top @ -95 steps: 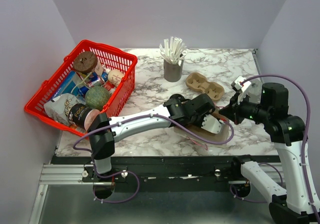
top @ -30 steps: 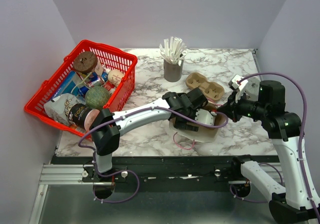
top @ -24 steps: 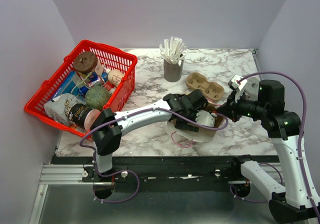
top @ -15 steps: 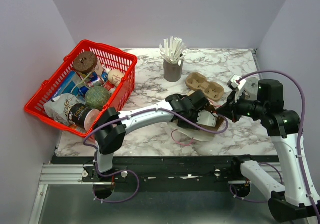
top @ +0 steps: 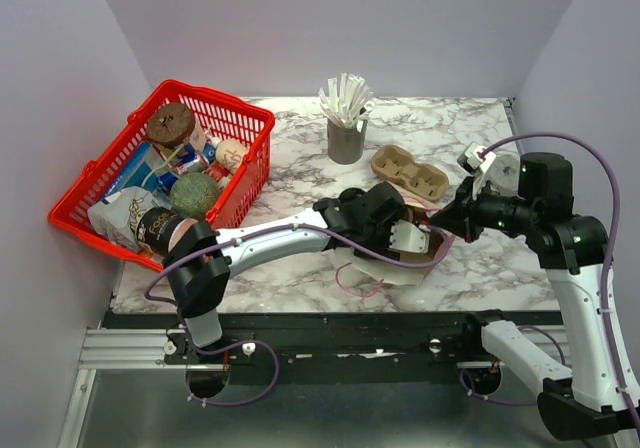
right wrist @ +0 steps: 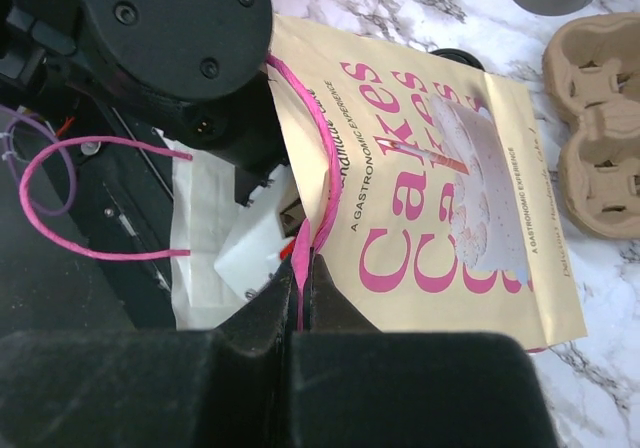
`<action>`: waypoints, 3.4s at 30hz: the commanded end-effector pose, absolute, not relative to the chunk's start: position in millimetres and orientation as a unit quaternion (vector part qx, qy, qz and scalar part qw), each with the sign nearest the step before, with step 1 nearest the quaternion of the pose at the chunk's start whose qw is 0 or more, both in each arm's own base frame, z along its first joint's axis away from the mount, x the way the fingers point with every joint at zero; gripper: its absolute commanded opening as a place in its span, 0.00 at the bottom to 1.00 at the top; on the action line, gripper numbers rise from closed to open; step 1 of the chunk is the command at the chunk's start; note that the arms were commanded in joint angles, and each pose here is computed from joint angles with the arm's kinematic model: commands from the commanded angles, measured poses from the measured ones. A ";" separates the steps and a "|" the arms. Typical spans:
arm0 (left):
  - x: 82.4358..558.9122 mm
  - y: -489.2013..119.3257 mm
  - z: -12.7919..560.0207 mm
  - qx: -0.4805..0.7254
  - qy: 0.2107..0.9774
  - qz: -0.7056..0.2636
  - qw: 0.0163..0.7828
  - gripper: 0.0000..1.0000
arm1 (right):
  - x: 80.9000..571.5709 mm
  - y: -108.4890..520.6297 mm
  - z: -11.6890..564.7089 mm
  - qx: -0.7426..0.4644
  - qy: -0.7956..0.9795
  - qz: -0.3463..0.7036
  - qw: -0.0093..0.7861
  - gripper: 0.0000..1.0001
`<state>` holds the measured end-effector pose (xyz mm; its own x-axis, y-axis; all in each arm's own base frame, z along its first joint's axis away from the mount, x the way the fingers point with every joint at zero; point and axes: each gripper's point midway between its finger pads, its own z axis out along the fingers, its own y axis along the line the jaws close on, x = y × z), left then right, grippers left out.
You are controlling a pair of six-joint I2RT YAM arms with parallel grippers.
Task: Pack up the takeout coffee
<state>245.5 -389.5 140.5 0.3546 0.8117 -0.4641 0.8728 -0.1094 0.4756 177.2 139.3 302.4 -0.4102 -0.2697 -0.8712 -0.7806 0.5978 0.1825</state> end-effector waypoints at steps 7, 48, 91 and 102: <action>231.4 -372.4 161.1 0.742 0.558 -0.083 0.362 0.82 | 179.3 124.2 306.1 -0.310 0.814 0.253 0.421 0.01; 223.5 -373.1 205.0 0.703 0.556 -0.161 0.413 0.47 | 171.4 121.7 286.0 -0.314 0.819 0.250 0.410 0.00; 274.0 -396.2 130.2 0.852 0.393 0.029 0.346 0.74 | 159.3 142.4 297.1 -0.351 0.792 0.320 0.385 0.00; 234.9 -391.3 188.5 0.812 0.439 -0.090 0.375 0.54 | 180.4 122.0 277.4 -0.330 0.821 0.245 0.397 0.01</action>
